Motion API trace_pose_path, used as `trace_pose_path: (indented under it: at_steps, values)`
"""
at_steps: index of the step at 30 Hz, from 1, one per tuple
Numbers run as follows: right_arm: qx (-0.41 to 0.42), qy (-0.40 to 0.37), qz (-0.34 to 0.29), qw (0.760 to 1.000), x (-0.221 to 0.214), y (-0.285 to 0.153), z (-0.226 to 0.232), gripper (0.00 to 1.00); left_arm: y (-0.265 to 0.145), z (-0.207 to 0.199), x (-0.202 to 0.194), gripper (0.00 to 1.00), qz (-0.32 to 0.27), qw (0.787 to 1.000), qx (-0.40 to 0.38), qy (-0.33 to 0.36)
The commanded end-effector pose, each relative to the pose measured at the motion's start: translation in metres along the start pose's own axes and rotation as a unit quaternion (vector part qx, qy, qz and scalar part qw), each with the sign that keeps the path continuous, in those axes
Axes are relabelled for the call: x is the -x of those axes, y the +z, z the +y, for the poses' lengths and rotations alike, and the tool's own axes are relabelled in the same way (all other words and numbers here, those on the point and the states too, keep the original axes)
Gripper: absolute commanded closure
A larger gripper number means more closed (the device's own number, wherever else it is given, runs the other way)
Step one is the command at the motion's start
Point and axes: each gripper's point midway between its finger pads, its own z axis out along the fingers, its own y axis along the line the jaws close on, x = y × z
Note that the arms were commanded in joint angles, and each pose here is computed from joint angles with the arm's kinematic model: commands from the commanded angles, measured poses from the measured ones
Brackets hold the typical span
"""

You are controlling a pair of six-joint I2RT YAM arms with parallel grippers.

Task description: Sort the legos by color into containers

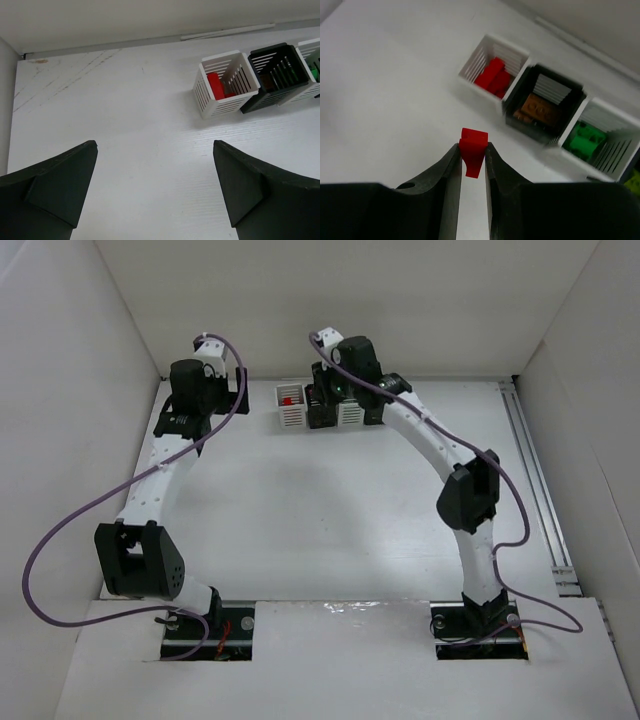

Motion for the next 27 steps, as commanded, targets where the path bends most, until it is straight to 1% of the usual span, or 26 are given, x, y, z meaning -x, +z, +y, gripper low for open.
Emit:
trace_pose_path:
  at_steps: [1,2,3,4,5,6,7,8,14,15,16,20,24,27]
  values:
    - [0.021,0.025,-0.049,0.998,0.019,0.040,-0.008,1.00,-0.017,0.009,0.014,0.00,-0.020,1.000,0.024,-0.001]
    - [0.027,0.028,-0.063,0.997,0.028,0.045,-0.007,1.00,-0.018,0.009,0.012,0.00,-0.015,1.000,0.024,-0.002]
    - [0.029,0.028,-0.091,0.995,0.048,0.044,-0.006,1.00,-0.017,0.011,0.006,0.00,-0.009,1.000,0.029,-0.002]
    - [0.030,0.033,-0.092,0.995,0.043,0.057,-0.008,0.97,-0.017,0.011,0.006,0.00,-0.009,1.000,0.029,-0.002]
    - [0.032,0.035,-0.118,0.992,0.055,0.059,-0.007,0.96,-0.017,0.015,0.006,0.00,-0.009,0.999,0.042,-0.002]
    - [0.033,0.031,-0.134,0.990,0.064,0.059,-0.007,0.96,-0.020,0.017,0.005,0.00,-0.009,0.999,0.047,-0.002]
    - [0.034,0.030,-0.140,0.989,0.061,0.065,-0.008,0.96,-0.020,0.017,0.005,0.00,-0.009,0.999,0.047,0.004]
    - [0.040,0.023,-0.163,0.986,0.071,0.066,-0.001,0.96,-0.020,0.020,0.005,0.00,-0.009,0.998,0.055,0.004]
    - [0.048,0.034,-0.182,0.982,0.065,0.095,0.007,0.98,-0.019,0.024,-0.004,0.00,0.001,0.998,0.066,0.008]
    - [0.050,0.030,-0.201,0.978,0.078,0.090,0.008,0.98,-0.022,0.024,-0.001,0.00,-0.004,0.998,0.066,0.008]
    - [0.050,0.030,-0.200,0.978,0.073,0.096,0.007,0.98,-0.022,0.024,-0.001,0.00,-0.004,0.998,0.066,0.008]
    - [0.046,0.035,-0.213,0.975,0.079,0.097,0.010,0.98,-0.022,0.028,-0.005,0.00,0.001,0.997,0.070,0.007]
    - [0.032,0.039,-0.205,0.977,0.068,0.106,0.004,0.97,-0.022,0.029,-0.005,0.00,0.001,0.997,0.070,0.011]
    - [0.026,0.040,-0.210,0.977,0.071,0.106,0.002,0.96,-0.022,0.029,-0.005,0.00,0.001,0.997,0.070,0.011]
